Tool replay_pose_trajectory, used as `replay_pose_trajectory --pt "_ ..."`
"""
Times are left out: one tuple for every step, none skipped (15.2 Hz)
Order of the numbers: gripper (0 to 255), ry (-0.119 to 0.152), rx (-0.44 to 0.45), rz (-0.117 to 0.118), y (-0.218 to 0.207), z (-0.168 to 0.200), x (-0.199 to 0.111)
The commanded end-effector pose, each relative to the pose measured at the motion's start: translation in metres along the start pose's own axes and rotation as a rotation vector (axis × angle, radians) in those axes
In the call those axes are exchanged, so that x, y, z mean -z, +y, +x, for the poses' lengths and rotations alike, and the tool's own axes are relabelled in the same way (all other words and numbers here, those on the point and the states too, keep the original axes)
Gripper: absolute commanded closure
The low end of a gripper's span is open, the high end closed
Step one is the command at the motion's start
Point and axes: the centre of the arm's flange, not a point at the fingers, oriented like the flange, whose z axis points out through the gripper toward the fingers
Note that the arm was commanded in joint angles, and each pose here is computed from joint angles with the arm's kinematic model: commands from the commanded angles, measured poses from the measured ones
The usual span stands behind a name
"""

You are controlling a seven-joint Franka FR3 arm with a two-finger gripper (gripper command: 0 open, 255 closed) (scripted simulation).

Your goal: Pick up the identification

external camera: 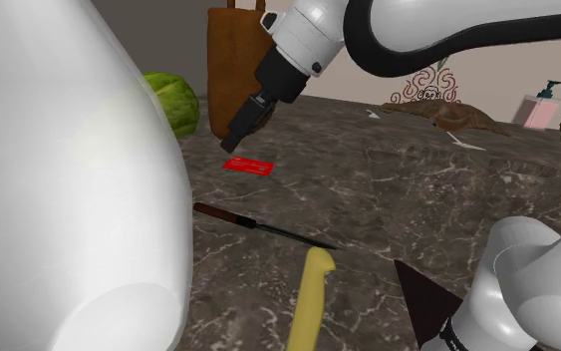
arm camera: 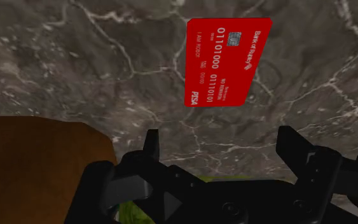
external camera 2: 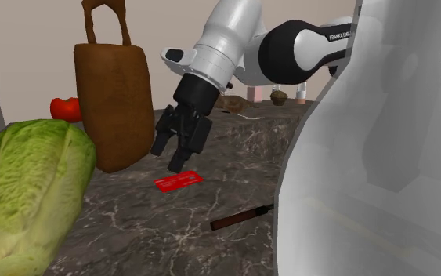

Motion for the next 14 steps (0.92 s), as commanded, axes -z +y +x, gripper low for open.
replay_pose_trajectory --pt "0 0.020 0.011 0.007 -0.003 0.002 -0.007" --pt "0 0.020 0.011 0.007 -0.003 0.000 -0.011" --pt "0 0.020 0.011 0.007 -0.003 -0.003 -0.016" --pt "0 0.020 0.011 0.007 -0.003 -0.006 -0.020" --pt "0 0.020 0.011 0.007 -0.003 -0.009 -0.025" --pt "0 0.020 0.011 0.007 -0.003 -0.012 -0.029" --pt "0 0.020 0.011 0.007 -0.003 -0.015 -0.033" --pt "0 0.020 0.011 0.007 -0.003 -0.016 -0.036" --pt "0 0.020 0.011 0.007 -0.003 -0.016 -0.036" --pt "255 0.020 0.011 0.007 -0.003 -0.016 -0.035" --pt "255 0.020 0.011 0.007 -0.003 -0.016 -0.035" --pt "255 0.020 0.011 0.007 -0.003 -0.016 -0.036" --pt "255 0.020 0.011 0.007 -0.002 -0.016 -0.035" --pt "255 0.020 0.011 0.007 -0.002 -0.016 -0.034"
